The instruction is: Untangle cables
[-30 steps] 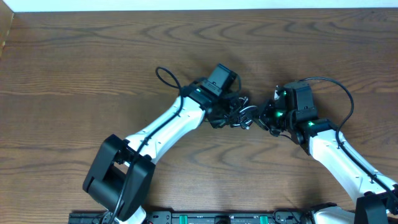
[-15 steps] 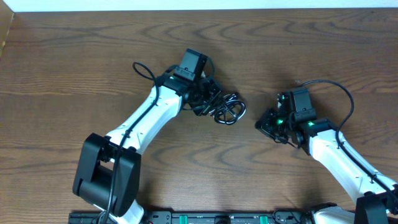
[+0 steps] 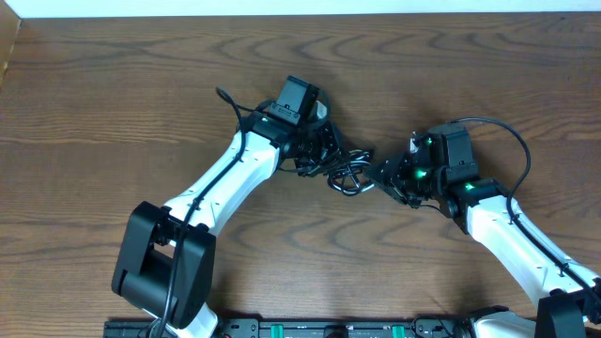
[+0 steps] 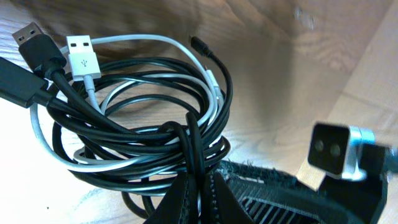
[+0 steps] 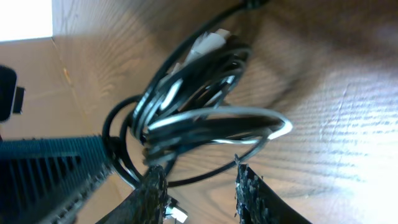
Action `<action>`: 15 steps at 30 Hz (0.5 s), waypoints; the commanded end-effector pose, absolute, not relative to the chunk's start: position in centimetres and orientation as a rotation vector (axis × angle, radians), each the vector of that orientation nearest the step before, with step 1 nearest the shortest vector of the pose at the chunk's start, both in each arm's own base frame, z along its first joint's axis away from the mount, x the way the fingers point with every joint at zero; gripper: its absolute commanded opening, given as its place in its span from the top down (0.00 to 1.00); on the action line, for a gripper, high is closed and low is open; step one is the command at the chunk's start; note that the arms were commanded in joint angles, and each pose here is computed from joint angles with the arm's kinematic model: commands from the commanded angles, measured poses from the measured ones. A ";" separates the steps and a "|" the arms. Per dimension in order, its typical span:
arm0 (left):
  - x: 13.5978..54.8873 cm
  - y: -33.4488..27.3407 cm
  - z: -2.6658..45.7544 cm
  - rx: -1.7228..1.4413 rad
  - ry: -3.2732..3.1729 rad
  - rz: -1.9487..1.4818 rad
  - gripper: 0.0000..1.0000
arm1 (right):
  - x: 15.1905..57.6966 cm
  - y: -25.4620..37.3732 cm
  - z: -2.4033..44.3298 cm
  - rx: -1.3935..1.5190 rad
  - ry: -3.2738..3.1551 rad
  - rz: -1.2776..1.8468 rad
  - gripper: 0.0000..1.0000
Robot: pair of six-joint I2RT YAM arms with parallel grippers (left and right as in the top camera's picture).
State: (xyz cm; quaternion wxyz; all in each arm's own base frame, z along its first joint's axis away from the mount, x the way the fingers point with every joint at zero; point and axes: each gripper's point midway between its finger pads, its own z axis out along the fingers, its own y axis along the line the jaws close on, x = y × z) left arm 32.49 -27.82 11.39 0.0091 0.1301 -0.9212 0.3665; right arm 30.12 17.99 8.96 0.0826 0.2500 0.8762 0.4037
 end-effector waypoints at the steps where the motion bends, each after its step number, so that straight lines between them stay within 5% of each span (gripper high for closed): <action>1: 31.9 -28.4 12.9 0.267 -2.883 1.222 0.93 | 29.9 18.4 9.2 0.929 2.614 1.270 0.66; 15: 31.7 -28.6 12.9 0.380 -2.835 1.207 0.93 | 30.0 19.3 9.5 1.157 2.574 1.317 0.66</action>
